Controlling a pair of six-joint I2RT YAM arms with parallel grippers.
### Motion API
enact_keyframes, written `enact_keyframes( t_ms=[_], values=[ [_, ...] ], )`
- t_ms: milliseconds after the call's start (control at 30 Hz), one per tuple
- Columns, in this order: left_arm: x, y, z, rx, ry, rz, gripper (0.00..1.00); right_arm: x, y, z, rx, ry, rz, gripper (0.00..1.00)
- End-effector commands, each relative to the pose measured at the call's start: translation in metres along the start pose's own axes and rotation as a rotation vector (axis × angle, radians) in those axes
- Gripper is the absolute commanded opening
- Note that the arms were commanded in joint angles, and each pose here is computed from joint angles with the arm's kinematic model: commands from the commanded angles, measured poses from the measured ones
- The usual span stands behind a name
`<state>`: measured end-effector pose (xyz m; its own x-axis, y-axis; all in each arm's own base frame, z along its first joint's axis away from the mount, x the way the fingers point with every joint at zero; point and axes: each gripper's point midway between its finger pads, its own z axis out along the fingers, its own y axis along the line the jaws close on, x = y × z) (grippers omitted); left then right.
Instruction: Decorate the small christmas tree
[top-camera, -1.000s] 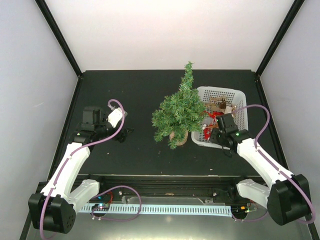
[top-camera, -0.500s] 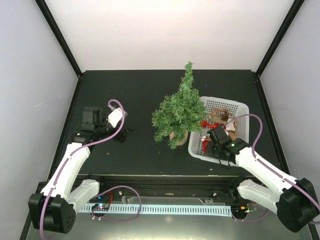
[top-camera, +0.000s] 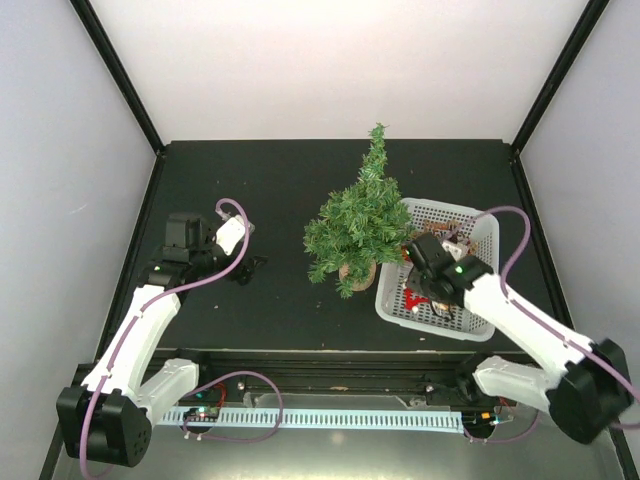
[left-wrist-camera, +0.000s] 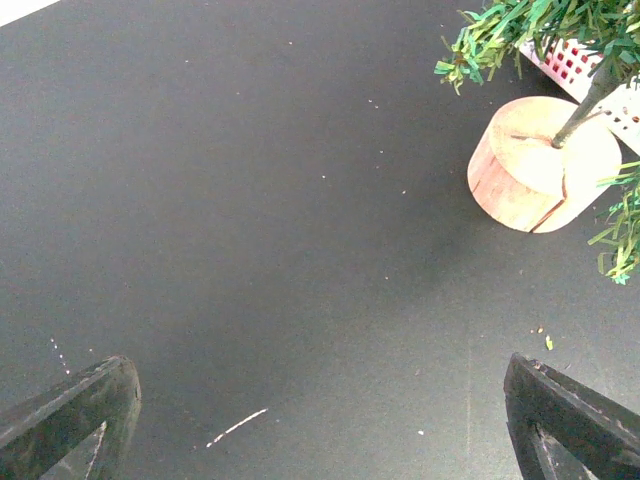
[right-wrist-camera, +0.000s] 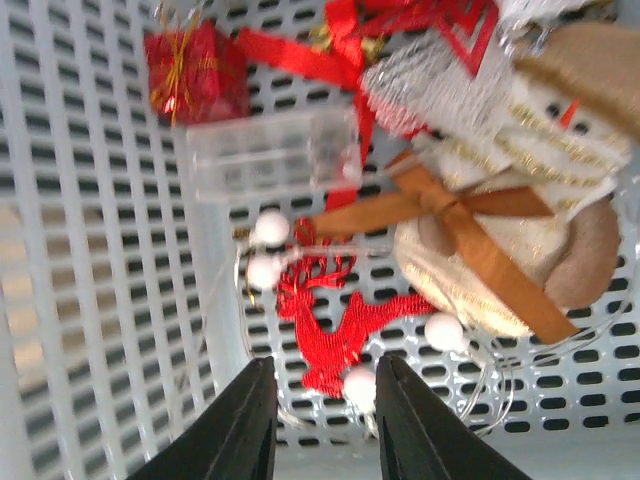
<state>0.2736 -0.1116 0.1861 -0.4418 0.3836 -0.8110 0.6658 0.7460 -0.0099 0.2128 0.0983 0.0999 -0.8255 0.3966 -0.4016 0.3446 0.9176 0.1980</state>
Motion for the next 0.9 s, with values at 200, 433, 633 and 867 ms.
enact_keyframes(
  t_ms=[200, 433, 633, 867],
  values=[
    [-0.007, 0.006, -0.004, -0.027, -0.010, 0.001, 0.99, -0.052, -0.043, 0.015, 0.457, 0.027, 0.204, 0.23],
    [-0.007, 0.005, -0.004, -0.023, -0.009, 0.001, 0.99, -0.044, -0.089, 0.012, 0.437, 0.000, 0.392, 0.18],
    [-0.008, 0.005, -0.003, -0.017, -0.009, 0.000, 0.99, -0.044, -0.115, 0.006, 0.521, -0.011, 0.435, 0.18],
    [-0.006, 0.005, -0.003, -0.019, -0.005, -0.001, 0.99, -0.050, -0.141, 0.011, 0.581, -0.010, 0.525, 0.19]
  ],
)
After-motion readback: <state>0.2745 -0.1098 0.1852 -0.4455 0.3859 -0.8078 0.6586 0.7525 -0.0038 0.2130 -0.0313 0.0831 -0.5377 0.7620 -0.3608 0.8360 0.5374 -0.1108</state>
